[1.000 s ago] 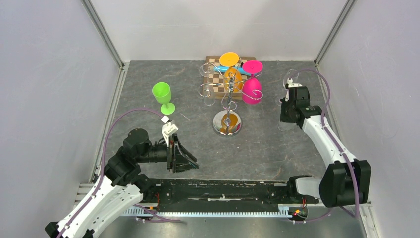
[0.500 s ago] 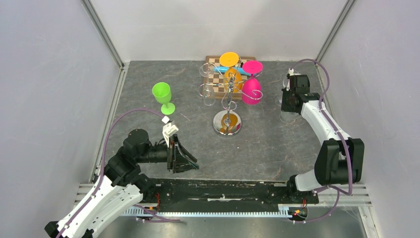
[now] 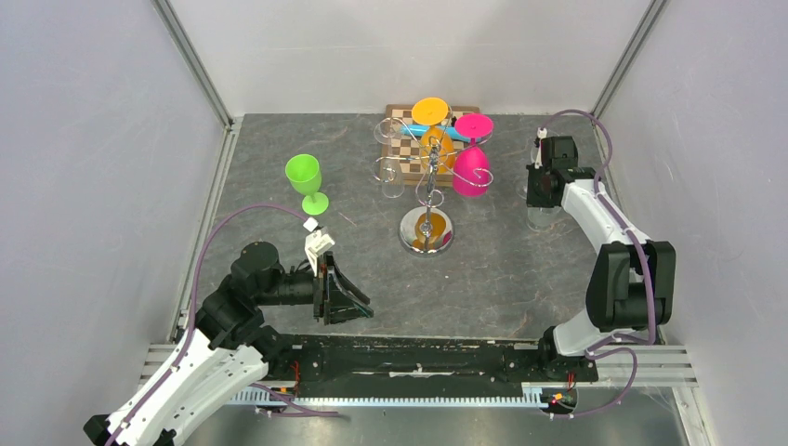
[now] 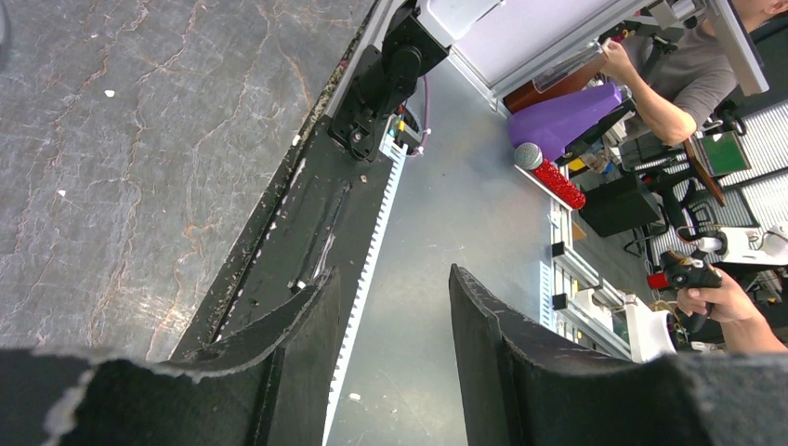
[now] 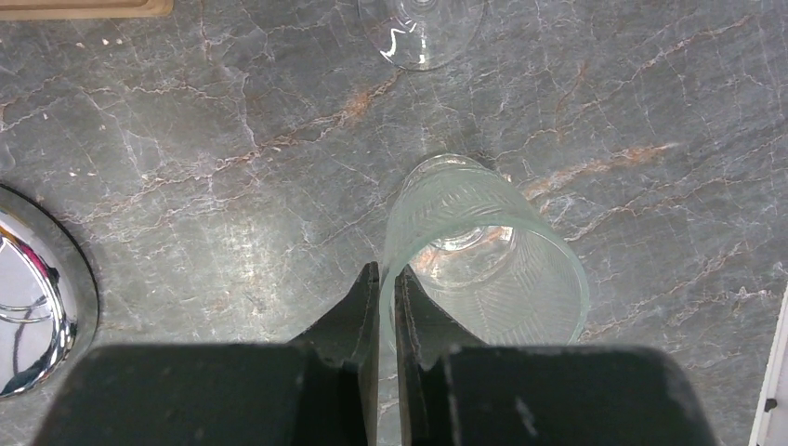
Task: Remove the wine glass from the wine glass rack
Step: Place the wine glass at the center of the board.
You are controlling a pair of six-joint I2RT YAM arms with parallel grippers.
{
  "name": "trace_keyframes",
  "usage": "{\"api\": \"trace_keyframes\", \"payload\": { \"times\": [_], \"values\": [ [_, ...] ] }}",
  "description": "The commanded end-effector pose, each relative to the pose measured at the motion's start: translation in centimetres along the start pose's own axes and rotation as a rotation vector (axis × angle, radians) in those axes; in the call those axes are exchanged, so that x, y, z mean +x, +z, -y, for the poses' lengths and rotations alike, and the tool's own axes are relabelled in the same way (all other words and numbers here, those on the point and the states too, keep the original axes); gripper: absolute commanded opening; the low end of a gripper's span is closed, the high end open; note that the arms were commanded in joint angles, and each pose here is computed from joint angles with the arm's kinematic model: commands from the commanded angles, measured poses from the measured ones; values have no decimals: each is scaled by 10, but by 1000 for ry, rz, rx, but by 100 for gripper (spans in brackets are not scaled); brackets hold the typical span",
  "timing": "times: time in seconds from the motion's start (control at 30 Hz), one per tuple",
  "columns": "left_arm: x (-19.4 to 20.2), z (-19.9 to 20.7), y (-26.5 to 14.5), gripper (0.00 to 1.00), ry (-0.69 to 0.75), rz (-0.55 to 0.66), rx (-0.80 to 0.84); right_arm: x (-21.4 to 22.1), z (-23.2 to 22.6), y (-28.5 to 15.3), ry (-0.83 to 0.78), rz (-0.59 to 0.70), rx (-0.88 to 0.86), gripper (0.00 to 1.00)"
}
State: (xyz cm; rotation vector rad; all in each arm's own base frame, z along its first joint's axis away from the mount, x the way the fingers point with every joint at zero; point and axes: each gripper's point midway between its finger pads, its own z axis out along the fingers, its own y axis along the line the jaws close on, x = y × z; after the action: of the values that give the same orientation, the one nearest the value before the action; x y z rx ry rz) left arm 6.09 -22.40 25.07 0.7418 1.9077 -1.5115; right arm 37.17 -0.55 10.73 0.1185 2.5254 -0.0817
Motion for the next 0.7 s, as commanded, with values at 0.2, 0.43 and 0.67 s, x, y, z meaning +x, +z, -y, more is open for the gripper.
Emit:
{"api": "trace_keyframes", "payload": {
  "times": [0.2, 0.43, 0.67],
  "values": [
    [-4, 3, 0, 53, 63, 20, 9, -25, 1, 1, -6, 37, 0, 29],
    [-4, 2, 0, 53, 61, 15, 12, -51, 5, -16, 13, 93, 23, 40],
    [-4, 2, 1, 53, 59, 13, 11, -103, 9, -68, 58, 265, 26, 50]
  ]
}}
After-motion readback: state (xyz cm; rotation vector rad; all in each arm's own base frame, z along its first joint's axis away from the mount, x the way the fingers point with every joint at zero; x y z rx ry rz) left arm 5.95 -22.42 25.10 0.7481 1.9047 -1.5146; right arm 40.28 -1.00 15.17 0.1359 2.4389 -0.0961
